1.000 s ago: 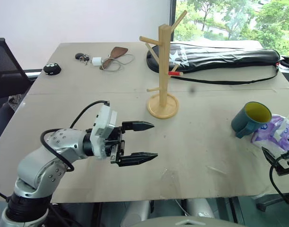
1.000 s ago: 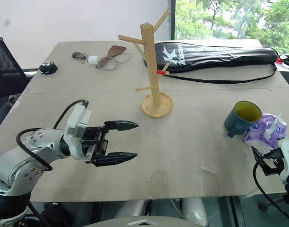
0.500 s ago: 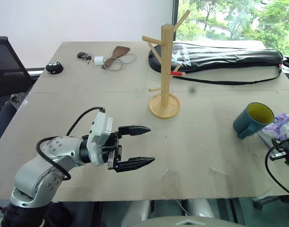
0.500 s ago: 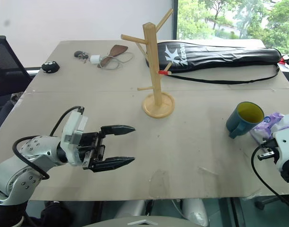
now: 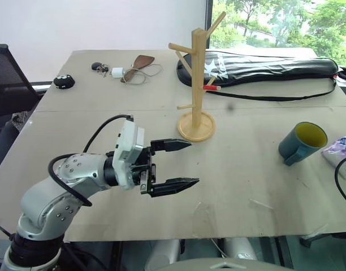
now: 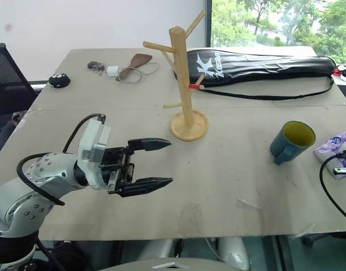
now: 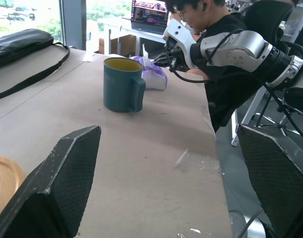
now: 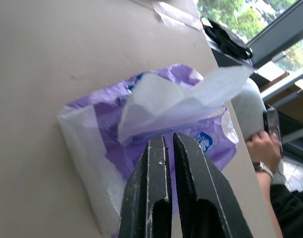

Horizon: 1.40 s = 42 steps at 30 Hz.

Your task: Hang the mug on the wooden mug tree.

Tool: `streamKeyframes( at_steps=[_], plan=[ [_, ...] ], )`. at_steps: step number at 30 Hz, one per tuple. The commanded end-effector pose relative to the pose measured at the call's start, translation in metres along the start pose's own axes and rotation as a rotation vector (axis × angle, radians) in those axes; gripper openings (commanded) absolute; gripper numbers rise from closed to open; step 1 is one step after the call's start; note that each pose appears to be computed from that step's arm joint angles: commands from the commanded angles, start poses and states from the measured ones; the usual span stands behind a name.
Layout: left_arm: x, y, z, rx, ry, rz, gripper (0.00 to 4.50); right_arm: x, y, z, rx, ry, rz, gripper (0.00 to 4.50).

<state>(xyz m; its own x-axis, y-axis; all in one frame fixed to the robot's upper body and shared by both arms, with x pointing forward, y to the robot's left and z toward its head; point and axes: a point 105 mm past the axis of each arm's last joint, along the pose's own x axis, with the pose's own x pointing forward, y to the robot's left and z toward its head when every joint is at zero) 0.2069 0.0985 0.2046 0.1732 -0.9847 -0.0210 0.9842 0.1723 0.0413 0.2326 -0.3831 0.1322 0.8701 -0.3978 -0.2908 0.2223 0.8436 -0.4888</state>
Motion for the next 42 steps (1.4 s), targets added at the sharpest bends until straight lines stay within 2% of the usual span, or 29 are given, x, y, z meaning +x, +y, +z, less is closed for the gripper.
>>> streamKeyframes(
  at_steps=[1, 4, 6, 7, 10, 13, 15, 18, 26, 42],
  plan=[
    [-0.001, -0.007, 0.008, 0.026, -0.018, -0.003, 4.5, -0.007, -0.008, 0.008, -0.038, -0.03, -0.028, 0.14],
    [-0.001, -0.014, 0.012, 0.031, -0.02, 0.0, 4.5, -0.016, -0.001, 0.018, -0.051, -0.097, 0.016, 0.95],
    [0.0, -0.017, 0.013, 0.032, -0.02, 0.003, 4.5, -0.025, 0.003, 0.021, -0.034, -0.13, 0.044, 1.84],
    [-0.001, -0.018, 0.014, 0.031, -0.019, 0.007, 4.5, -0.031, 0.009, 0.026, -0.005, -0.165, 0.094, 2.43],
    [-0.001, -0.02, 0.016, 0.029, -0.016, 0.016, 4.5, -0.055, 0.034, 0.037, 0.108, -0.231, 0.312, 3.69],
    [-0.002, -0.022, 0.017, 0.025, -0.016, 0.02, 4.5, -0.088, 0.07, 0.036, 0.178, -0.194, 0.627, 4.46],
    [-0.004, -0.022, 0.018, 0.022, -0.014, 0.02, 4.5, -0.098, 0.083, 0.034, 0.206, -0.166, 0.722, 4.46],
    [-0.004, -0.026, 0.02, 0.025, -0.01, 0.012, 4.5, -0.096, 0.099, 0.035, 0.234, -0.162, 0.789, 4.46],
    [-0.007, -0.036, 0.028, 0.042, -0.001, 0.013, 4.5, -0.071, 0.129, 0.042, 0.339, -0.196, 0.833, 4.46],
    [-0.013, -0.041, 0.035, 0.016, 0.023, 0.042, 4.5, -0.05, 0.141, 0.045, 0.33, -0.23, 0.827, 4.46]
  ],
)
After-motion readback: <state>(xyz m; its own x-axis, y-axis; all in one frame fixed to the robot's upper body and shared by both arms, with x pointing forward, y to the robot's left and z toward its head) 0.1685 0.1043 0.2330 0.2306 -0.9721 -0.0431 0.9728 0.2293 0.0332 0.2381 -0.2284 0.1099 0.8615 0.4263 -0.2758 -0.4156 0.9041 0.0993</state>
